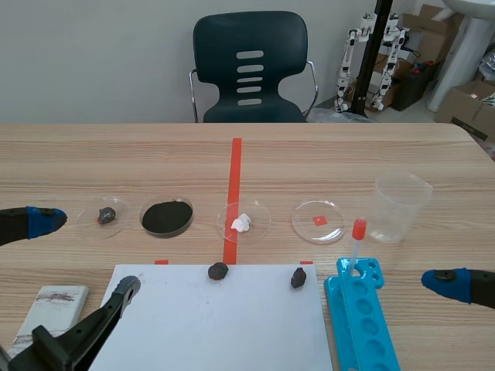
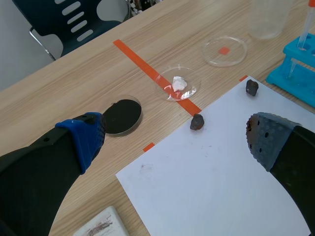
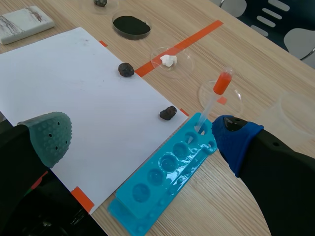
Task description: Return to the home posture
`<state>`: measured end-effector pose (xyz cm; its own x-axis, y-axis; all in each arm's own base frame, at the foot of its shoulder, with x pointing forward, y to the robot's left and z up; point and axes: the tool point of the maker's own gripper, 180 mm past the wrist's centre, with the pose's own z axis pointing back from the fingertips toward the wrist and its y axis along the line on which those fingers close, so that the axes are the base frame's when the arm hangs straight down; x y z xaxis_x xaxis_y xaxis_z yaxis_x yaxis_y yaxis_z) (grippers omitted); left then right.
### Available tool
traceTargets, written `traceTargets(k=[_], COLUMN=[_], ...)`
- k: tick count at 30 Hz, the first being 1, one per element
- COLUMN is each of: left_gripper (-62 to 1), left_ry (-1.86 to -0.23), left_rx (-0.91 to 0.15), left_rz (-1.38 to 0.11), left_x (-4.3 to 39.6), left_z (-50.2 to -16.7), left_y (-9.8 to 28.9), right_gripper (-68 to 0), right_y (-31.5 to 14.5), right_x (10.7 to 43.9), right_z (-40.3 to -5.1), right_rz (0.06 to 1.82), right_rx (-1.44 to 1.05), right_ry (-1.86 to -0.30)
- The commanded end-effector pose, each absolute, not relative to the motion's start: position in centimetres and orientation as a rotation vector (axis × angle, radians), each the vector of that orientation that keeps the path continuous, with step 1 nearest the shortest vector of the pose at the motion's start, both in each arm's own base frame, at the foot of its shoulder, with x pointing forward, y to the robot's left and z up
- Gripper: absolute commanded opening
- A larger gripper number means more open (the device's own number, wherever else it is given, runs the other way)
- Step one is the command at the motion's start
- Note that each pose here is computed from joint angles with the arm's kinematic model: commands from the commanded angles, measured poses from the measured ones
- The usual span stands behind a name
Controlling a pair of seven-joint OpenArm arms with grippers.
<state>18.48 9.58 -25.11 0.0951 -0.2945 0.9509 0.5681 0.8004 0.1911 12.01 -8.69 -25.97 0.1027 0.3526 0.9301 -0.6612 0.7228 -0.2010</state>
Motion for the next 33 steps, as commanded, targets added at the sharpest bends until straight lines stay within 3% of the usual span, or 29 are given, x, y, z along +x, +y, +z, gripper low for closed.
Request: traceTargets(k=[1, 15, 33], left_gripper=[-1.1, -1.1, -1.1], left_ry=[-1.35, -1.256, -1.252], left_rx=[-0.254, -0.249, -0.258], left_rz=[-0.631, -0.626, -0.628], left_x=[18.1, 14.6, 14.4], left_z=[-24.3, -24.2, -24.1], left_y=[9.5, 9.6, 9.5], right_gripper=[-8.4, -8.4, -8.4], right_y=[-8.7, -8.7, -8.7], right_x=[12.3, 12.3, 12.3], right_z=[-25.4, -25.4, -25.4], right_rz=[0.756, 0.756, 0.756], right_rx=[0.299, 0.299, 0.299], right_ry=[-1.287, -1.287, -1.287])
